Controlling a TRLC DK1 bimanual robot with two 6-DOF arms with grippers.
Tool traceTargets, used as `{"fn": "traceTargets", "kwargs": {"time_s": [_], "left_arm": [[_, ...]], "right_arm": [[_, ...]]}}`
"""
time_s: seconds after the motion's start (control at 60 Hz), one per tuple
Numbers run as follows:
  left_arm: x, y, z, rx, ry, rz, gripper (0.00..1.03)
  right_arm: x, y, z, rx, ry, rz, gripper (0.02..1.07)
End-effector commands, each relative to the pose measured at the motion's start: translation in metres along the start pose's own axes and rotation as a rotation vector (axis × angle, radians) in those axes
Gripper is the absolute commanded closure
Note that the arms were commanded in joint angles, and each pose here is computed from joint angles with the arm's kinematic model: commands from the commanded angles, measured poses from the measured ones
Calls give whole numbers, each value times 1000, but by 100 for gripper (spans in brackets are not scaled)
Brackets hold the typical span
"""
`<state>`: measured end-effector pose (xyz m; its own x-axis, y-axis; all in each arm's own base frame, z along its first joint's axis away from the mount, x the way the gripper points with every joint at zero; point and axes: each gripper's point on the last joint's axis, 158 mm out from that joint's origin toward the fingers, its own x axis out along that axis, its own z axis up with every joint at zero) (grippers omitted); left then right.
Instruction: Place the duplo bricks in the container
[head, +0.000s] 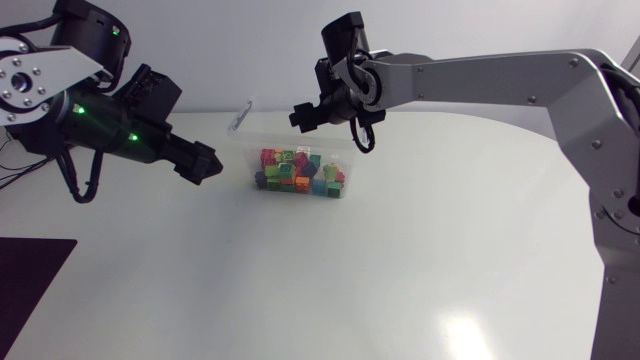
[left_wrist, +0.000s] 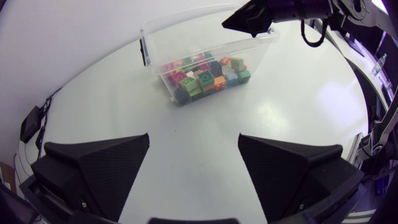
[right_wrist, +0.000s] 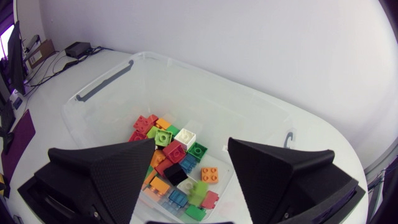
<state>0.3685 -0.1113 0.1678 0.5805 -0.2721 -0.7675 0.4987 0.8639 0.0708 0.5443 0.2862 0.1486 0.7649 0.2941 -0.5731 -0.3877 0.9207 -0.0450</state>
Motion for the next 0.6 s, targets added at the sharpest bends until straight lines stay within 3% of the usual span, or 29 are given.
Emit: {"fn": "traceTargets", "kwargs": {"time_s": [0.0, 0.25, 0.583], "left_arm": [[-6, 0, -18, 12, 21, 7, 4], [-28, 2, -42, 7, 1, 35, 4], [-60, 7, -69, -4, -70, 101, 4]], "right_arm": [[-9, -13, 17, -2, -55, -26, 7], [-66, -58, 27, 19, -147, -103, 7], [-161, -126, 0, 32, -205, -231, 7]]}}
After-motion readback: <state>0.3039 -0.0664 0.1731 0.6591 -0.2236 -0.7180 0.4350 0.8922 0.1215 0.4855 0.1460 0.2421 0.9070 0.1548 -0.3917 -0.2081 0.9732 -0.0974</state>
